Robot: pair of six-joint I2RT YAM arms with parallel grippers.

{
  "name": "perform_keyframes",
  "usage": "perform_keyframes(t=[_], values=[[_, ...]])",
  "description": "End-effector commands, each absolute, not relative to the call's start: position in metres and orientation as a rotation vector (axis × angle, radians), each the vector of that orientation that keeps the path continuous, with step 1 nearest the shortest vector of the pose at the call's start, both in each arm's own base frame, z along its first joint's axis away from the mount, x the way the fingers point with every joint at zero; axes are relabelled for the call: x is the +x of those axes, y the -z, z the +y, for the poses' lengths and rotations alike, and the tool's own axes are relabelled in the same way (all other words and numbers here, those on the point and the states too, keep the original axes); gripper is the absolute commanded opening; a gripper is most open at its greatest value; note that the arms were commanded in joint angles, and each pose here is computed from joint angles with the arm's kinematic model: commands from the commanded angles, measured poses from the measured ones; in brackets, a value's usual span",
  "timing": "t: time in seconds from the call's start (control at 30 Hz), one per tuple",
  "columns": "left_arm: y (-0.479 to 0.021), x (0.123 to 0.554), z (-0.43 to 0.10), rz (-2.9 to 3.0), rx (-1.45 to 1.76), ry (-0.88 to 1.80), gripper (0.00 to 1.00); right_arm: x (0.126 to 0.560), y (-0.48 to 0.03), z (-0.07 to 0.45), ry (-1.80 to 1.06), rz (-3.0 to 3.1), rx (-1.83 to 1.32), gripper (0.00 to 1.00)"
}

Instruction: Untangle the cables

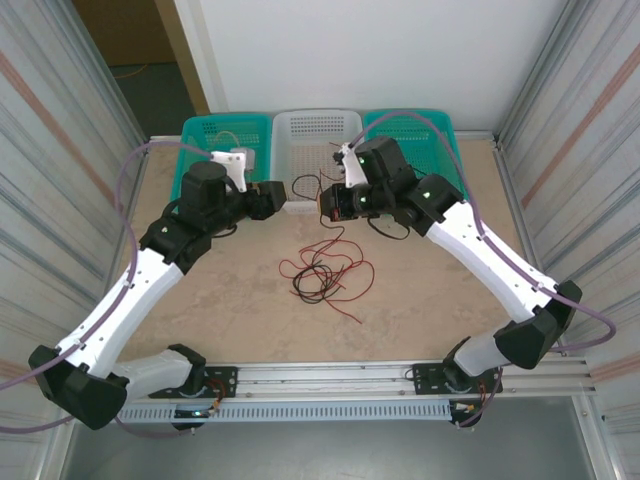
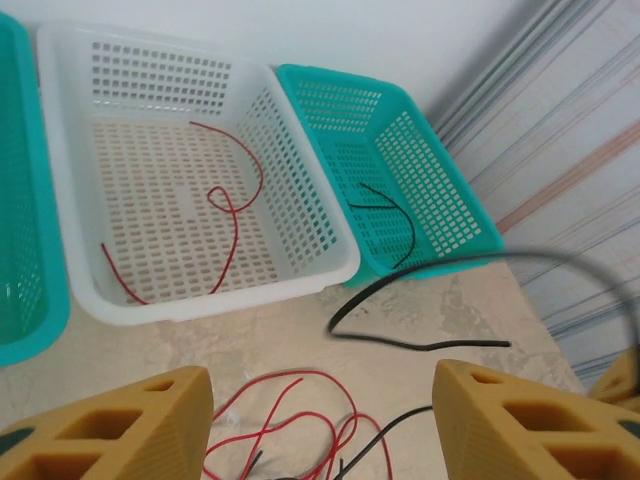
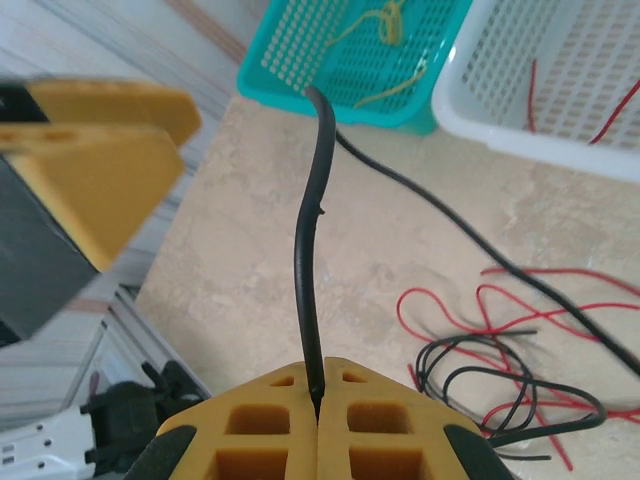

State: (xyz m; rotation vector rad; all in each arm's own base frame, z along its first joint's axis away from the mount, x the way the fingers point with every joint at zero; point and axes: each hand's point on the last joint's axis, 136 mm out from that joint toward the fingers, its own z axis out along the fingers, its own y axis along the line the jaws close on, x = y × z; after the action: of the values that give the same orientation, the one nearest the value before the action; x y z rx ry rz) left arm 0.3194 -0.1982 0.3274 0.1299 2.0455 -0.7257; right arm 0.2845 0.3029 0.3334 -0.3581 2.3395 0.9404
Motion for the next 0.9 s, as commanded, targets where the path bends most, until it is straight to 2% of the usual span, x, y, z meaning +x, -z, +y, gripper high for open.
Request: perform_keyframes(t=[0.0, 0.27, 0.43, 0.7, 0.87], values=[[-0.311, 0.319, -0.188, 2.103, 0.047, 0.712, 0.63, 0.304, -0.386, 0.270, -0.880, 2.188, -0.274, 0.00], [-0.262, 0.307, -0.180, 2.277, -0.011, 0.693, 0.65, 0.370, -0.448, 0.188, -0.712, 2.019, 0.006, 0.00], [-0.240, 0.302, -0.180, 2.355, -0.021, 0.689, 0.62, 0.418, -0.454, 0.138, -0.618, 1.992, 0.154, 0.02], [-0.218, 0.293, -0.185, 2.431, -0.053, 0.740, 0.61, 0.515, -0.381, 0.088, -0.573, 2.154, 0.322, 0.03], [-0.191, 0.283, -0.186, 2.510, -0.107, 0.766, 0.61, 0.545, -0.334, 0.068, -0.533, 2.253, 0.387, 0.26]])
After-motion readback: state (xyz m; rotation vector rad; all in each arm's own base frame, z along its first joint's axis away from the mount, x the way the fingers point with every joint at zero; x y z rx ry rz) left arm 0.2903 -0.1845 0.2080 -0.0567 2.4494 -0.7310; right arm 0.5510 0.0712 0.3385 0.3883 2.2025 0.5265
